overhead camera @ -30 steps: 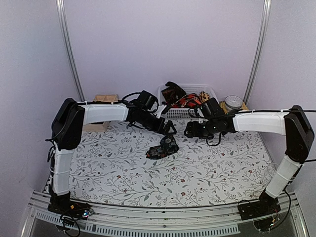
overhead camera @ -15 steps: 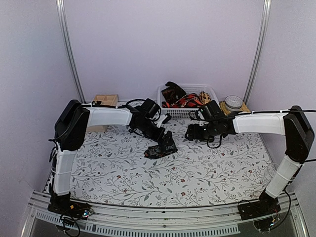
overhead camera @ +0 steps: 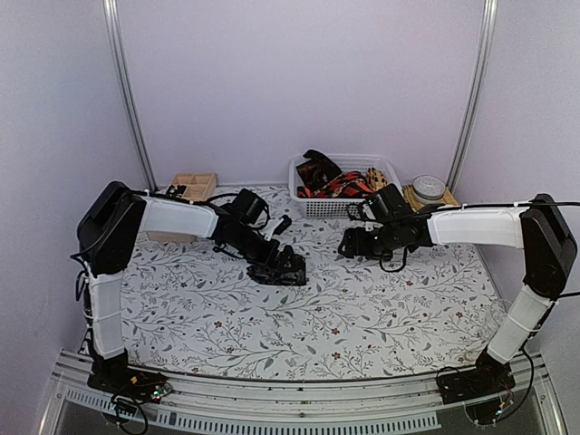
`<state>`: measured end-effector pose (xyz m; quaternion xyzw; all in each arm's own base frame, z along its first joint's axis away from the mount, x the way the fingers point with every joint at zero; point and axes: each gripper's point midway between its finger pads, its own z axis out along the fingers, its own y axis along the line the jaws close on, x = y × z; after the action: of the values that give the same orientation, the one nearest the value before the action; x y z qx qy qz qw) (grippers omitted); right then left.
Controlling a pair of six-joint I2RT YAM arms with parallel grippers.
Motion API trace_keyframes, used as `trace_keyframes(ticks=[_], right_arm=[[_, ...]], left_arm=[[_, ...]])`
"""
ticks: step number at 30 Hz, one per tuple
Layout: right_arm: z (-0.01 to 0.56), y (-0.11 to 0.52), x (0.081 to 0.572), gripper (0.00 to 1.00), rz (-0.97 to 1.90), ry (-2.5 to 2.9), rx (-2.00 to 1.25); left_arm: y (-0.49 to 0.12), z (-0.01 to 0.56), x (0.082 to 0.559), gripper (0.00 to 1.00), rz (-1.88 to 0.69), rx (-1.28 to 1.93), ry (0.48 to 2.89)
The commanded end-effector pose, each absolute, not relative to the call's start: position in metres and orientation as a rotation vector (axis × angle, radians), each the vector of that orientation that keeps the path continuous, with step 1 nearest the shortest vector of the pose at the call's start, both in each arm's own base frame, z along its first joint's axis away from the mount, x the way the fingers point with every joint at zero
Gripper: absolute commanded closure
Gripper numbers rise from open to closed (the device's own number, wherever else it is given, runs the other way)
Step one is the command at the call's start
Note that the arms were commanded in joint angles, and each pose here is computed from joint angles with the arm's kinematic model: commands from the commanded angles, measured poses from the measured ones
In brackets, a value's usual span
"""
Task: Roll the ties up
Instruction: Roll the tie at the center of the board.
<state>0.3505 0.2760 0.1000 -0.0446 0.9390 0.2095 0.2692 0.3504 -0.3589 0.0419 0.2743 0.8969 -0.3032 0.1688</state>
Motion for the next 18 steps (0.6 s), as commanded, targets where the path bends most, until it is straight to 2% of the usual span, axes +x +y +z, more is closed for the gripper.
trace_keyframes(ticks=[1,12,18], right_arm=[[0.133,0.287,0.353,0.22,0.680,2.462,-0.126],[0.114,0.321,0.348,0.20,0.778,2.527,-0.158],[0.106,0.337,0.349,0.19,0.840,2.565,-0.134]], left_arm=[[-0.353,0.059,0.361,0.00,-0.945,0.727,2.498],[-0.337,0.075,0.371,0.00,-0.948,0.678,2.454],[-0.326,0.093,0.383,0.00,-0.843,0.630,2.449]])
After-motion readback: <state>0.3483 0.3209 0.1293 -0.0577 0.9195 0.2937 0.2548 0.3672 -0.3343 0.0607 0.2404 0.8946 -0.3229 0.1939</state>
